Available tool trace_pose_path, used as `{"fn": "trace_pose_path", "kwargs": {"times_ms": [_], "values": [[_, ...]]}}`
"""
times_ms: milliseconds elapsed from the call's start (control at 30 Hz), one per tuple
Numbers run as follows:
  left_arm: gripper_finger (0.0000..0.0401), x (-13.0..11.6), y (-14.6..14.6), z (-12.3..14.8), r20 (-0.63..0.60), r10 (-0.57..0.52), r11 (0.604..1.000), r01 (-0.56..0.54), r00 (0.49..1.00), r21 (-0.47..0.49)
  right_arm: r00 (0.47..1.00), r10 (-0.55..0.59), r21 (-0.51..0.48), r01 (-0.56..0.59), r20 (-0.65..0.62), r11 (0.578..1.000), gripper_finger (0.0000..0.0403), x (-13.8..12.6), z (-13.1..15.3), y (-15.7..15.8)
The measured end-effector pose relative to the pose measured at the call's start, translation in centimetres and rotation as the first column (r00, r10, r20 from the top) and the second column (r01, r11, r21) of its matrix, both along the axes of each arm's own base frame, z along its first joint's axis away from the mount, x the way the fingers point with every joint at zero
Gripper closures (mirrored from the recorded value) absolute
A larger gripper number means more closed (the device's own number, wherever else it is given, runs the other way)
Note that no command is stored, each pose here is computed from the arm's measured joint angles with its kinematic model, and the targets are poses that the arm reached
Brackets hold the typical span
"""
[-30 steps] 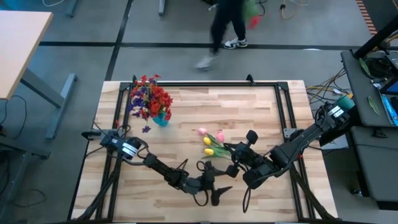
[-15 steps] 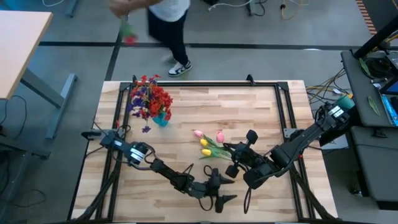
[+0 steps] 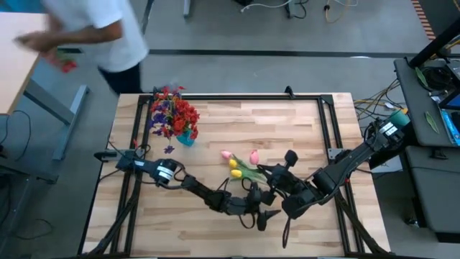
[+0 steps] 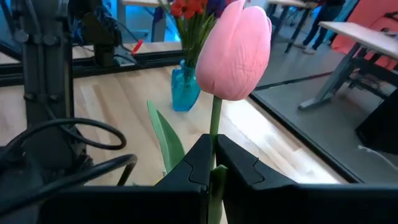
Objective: Sort flowers into vase by color
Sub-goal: Put the pink tulip into the transparent vase
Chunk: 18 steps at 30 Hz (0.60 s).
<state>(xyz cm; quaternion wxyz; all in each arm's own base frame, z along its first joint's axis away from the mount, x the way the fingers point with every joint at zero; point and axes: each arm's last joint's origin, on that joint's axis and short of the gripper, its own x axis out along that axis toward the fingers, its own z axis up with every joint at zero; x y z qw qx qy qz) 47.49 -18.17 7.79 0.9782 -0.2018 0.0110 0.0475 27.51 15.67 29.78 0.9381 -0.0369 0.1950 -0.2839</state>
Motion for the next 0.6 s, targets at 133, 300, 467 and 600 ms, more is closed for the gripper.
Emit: {"fn": "trace_pose_path", "kwargs": {"times_ms": [133, 300, 467, 600], "values": [[0.0101, 0.1, 0.2, 0.0, -0.001, 0.004, 1.000, -0.004, 1.000, 0.004, 1.000, -0.009, -0.024, 0.009, 0.018, 1.000, 0.0390, -0.3, 0.1, 0.4], [0.0101, 0.3, 1.0, 0.0, -0.001, 0.035, 0.999, -0.035, 0.999, 0.024, 0.997, -0.023, -0.051, 0.027, 0.074, 0.998, 0.0390, -0.9, 0.5, 1.4], [0.0101, 0.7, 2.0, 0.3, 0.032, 0.072, 0.997, -0.072, 0.997, 0.011, 0.990, -0.034, -0.075, 0.044, 0.140, 0.996, 0.0390, -1.7, 0.8, 2.7], [0.0101, 1.2, 2.9, 0.8, 0.057, 0.091, 0.996, -0.091, 0.994, 0.011, 0.985, -0.037, -0.080, 0.051, 0.170, 0.995, 0.0390, -2.3, 0.9, 3.3]]}}
